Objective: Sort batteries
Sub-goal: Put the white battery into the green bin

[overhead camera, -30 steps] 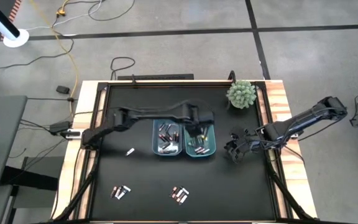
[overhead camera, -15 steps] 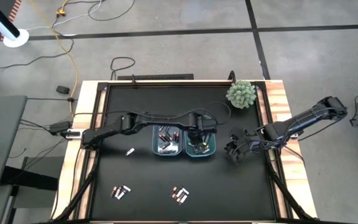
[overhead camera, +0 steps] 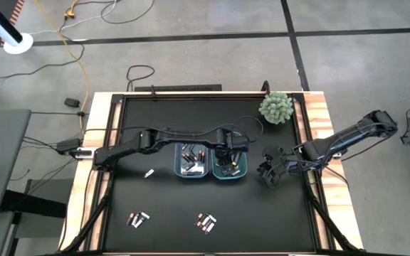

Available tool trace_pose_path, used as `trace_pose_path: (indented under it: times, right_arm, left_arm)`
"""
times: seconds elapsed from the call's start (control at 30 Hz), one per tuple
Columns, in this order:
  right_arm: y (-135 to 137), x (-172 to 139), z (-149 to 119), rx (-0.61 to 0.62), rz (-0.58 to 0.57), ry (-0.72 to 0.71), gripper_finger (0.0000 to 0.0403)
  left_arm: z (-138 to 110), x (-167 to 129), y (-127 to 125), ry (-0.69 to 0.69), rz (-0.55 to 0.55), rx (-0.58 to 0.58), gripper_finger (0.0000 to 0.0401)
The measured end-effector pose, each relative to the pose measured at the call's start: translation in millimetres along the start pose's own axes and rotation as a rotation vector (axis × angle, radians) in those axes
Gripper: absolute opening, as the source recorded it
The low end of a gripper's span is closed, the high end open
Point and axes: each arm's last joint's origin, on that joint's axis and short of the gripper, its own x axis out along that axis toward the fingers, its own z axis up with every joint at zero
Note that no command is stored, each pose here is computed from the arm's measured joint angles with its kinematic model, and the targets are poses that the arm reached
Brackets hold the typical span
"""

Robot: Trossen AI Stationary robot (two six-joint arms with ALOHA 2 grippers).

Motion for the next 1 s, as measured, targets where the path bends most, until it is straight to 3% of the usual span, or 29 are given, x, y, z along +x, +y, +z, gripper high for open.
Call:
trace_pose_path:
  times: [0.23, 0.4, 0.53, 0.63, 0.8, 1.0]
  right_arm:
    - [0.1, 0.1, -0.9, -0.024, 0.013, 0.024, 0.0127]
    - [-0.3, 0.1, -1.2, -0.025, 0.009, 0.027, 0.0127]
    - [-0.3, 0.1, -1.2, -0.025, 0.009, 0.027, 0.0127]
    - [-0.2, 0.1, -1.2, -0.021, 0.01, 0.027, 0.0127]
    - [-0.1, 0.1, -1.1, -0.016, 0.012, 0.026, 0.0127]
    - [0.2, 0.0, -0.9, 0.032, 0.014, 0.025, 0.0127]
  left_arm:
    - [2.2, -42.3, 8.1, -0.073, -0.012, -0.048, 0.0129]
    - [-17.8, -88.4, 14.1, 0.013, 0.026, -0.098, 0.0129]
    - [-45.8, -131.9, -0.8, 0.071, 0.188, -0.032, 0.0125]
    - [-62.3, -157.8, -21.5, 0.019, 0.207, 0.028, 0.0116]
    - [-109.6, -182.8, -39.8, -0.014, 0.274, 0.016, 0.0097]
    - [-196.3, -188.1, -42.3, -0.069, 0.257, -0.175, 0.0087]
